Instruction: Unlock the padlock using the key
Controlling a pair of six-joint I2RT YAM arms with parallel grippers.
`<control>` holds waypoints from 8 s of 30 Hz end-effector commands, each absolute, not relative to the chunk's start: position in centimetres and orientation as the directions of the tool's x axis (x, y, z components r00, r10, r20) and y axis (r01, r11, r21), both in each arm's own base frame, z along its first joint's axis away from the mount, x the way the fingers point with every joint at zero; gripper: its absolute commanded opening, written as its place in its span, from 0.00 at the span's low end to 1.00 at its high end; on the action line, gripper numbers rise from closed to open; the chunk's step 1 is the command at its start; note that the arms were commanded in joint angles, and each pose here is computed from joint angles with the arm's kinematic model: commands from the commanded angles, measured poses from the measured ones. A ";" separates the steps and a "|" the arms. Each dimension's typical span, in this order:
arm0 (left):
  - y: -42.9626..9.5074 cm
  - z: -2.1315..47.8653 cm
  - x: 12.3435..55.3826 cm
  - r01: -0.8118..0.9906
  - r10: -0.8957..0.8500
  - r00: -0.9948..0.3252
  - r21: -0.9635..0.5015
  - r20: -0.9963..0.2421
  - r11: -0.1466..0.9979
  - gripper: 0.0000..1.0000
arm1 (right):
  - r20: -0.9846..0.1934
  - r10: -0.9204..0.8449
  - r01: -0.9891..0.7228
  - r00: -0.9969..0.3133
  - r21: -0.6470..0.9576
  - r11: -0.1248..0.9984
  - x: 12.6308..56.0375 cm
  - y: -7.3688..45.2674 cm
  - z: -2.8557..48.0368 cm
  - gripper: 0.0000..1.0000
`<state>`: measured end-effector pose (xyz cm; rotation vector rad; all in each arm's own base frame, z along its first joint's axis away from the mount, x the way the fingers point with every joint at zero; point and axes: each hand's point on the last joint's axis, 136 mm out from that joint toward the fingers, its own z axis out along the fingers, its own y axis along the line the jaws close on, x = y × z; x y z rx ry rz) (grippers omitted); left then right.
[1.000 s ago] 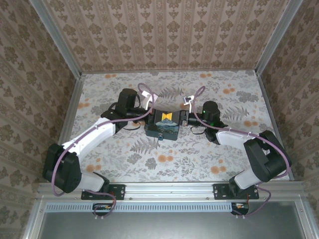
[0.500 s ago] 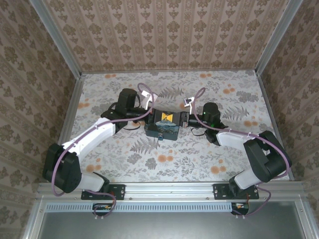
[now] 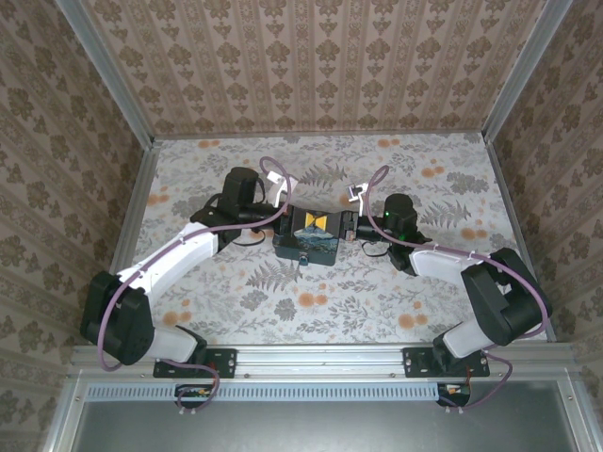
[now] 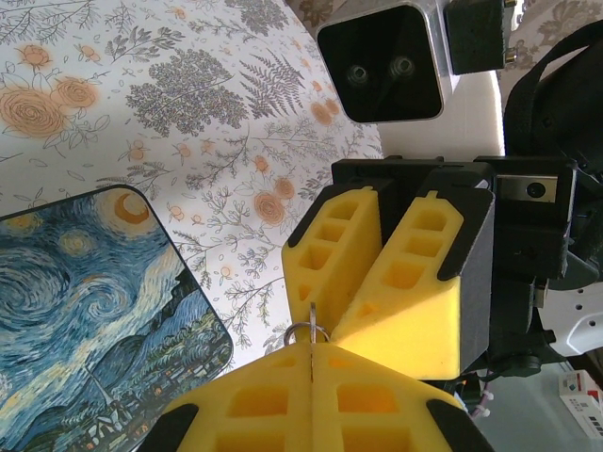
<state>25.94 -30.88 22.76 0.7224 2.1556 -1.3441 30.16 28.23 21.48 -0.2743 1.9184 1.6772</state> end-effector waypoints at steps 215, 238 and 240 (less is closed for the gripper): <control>-26.0 24.5 33.0 0.232 -0.605 -0.692 -0.915 -0.394 0.330 0.00 | -0.400 0.508 -0.439 -0.763 0.897 0.047 34.1 33.3 24.4 0.56; -25.8 24.1 32.9 0.225 -0.610 -0.688 -0.914 -0.394 0.337 0.00 | -0.385 0.487 -0.423 -0.784 0.905 0.034 34.0 34.4 23.6 0.33; -25.8 24.0 32.9 0.224 -0.609 -0.688 -0.914 -0.394 0.338 0.00 | -0.385 0.487 -0.425 -0.784 0.905 0.031 34.0 34.5 23.7 0.31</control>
